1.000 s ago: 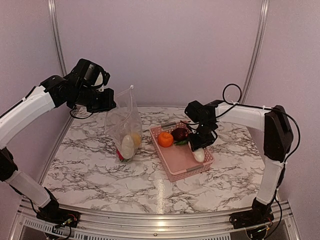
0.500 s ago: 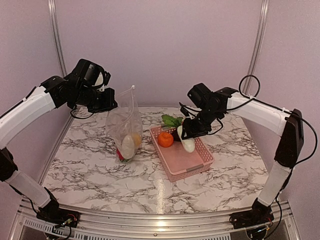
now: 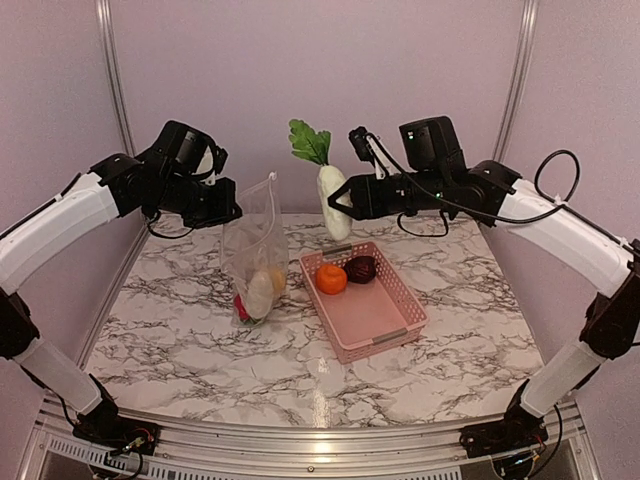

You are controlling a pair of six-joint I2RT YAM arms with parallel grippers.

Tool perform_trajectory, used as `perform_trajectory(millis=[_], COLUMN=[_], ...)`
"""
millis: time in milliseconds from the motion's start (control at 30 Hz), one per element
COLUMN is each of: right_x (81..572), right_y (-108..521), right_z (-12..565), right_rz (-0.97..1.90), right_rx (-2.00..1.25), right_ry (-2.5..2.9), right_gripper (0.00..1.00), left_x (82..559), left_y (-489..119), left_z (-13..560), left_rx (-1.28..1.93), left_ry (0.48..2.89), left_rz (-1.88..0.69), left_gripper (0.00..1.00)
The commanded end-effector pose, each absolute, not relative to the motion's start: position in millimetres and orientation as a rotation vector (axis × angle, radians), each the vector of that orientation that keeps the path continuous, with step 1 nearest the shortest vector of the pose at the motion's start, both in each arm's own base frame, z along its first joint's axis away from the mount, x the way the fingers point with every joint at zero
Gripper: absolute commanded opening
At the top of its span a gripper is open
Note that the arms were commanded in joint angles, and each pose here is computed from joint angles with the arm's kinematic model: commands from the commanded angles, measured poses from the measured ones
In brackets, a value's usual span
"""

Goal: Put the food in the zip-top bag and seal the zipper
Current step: Place the fake vegetable in the zipper food storage bag.

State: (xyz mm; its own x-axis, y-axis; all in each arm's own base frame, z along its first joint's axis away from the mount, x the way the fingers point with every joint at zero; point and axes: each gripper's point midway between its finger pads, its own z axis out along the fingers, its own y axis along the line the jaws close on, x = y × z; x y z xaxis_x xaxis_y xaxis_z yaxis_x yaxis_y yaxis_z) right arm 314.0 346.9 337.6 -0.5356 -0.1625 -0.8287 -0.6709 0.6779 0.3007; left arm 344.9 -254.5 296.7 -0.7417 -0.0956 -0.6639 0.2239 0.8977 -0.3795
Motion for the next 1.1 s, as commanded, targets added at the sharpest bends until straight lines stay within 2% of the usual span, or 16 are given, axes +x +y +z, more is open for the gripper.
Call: perform_trajectory(millis=[0,233,633,867,1000,1067], right_x=[314,310,314,316,318,318], right_y=[377,408,448,465,469,472], right_z=[394,419,420,389,376,369], right_rz=[0.906,1.026,1.117,1.140,1.141,1.140], right_rx=[-0.661,-0.673,-0.732,-0.751,-0.756,-0.769], right_ry=[1.834,1.693,1.602,1.630,1.613,1.620], right_gripper=[0.28,0.28,0.28,0.28,0.32,0.37], left_x=[351,356,358,357,357,357], left_y=[-261,-268,-279,-283,-283,-283], left_z=[292,295,296,312,317,316], left_rx=[0.082,0.053,0.061,0.046,0.040,0.039], left_ry=[2.344,2.331,2.336,2.311,2.301,2.303], left_rz=[-0.607,-0.649,-0.712,-0.767,-0.771,-0.772], left_gripper=[0.00,0.00,0.00,0.00,0.00,0.00])
